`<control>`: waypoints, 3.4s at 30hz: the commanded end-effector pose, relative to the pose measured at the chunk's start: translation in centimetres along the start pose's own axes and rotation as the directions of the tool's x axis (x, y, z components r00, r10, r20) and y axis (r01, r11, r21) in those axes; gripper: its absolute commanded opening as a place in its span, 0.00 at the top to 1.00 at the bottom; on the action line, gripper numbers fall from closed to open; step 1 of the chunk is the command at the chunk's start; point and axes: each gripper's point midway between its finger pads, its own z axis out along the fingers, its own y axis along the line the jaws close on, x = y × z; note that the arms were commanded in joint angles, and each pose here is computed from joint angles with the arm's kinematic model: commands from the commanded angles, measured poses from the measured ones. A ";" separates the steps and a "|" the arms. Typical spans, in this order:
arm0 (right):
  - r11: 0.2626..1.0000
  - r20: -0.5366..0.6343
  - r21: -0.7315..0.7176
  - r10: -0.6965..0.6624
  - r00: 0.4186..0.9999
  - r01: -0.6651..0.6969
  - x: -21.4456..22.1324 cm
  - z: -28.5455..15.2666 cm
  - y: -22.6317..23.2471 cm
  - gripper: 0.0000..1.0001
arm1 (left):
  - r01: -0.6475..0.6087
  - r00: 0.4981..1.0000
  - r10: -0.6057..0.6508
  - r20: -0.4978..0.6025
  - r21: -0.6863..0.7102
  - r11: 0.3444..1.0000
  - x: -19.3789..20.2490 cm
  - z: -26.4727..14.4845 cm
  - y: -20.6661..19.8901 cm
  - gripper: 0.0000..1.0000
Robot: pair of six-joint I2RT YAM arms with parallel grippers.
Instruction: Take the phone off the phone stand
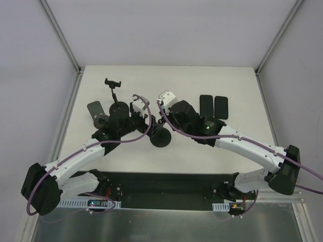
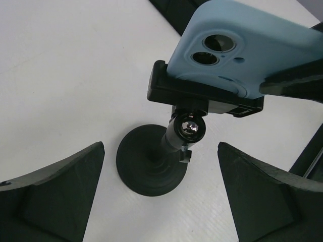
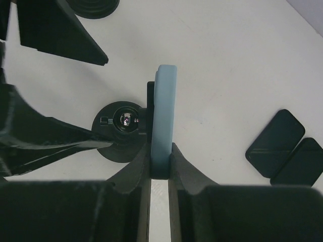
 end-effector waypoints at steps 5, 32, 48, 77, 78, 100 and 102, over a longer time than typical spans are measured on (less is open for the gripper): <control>0.994 0.102 -0.068 0.090 0.991 -0.083 -2.2 -0.7 0.9 0.94 | -0.052 0.998 0.048 0.043 0.086 0.995 -1.6 3.0 -0.9 0.19; 0.985 0.176 -0.074 0.164 0.971 -0.153 -1.3 1.0 1.2 0.63 | -0.064 0.998 0.066 -0.003 0.158 0.985 1.3 4.3 -2.9 1.00; 0.986 0.232 -0.060 0.163 0.959 -0.154 -1.7 3.6 0.7 0.64 | -0.058 0.998 0.057 0.010 0.140 0.988 1.0 3.8 -3.0 1.00; 0.999 -0.055 -0.041 0.011 0.998 -0.013 8.6 -0.3 1.2 0.99 | 0.187 0.980 -0.197 0.018 -0.414 0.891 2.2 0.9 8.1 1.00; 1.000 -0.083 -0.023 -0.002 0.997 0.001 9.3 -0.6 0.9 0.99 | 0.187 0.980 -0.198 0.017 -0.422 0.887 2.3 0.6 8.2 1.00; 0.884 0.028 0.439 0.165 0.986 -0.160 4.5 -1.8 -6.7 0.99 | 0.133 0.990 -0.102 0.102 -0.369 0.920 3.1 -1.8 4.7 1.00; 0.876 0.033 0.454 0.166 0.986 -0.163 4.3 -1.7 -6.9 0.99 | 0.147 0.987 -0.114 0.111 -0.360 0.921 3.5 -1.9 4.6 1.00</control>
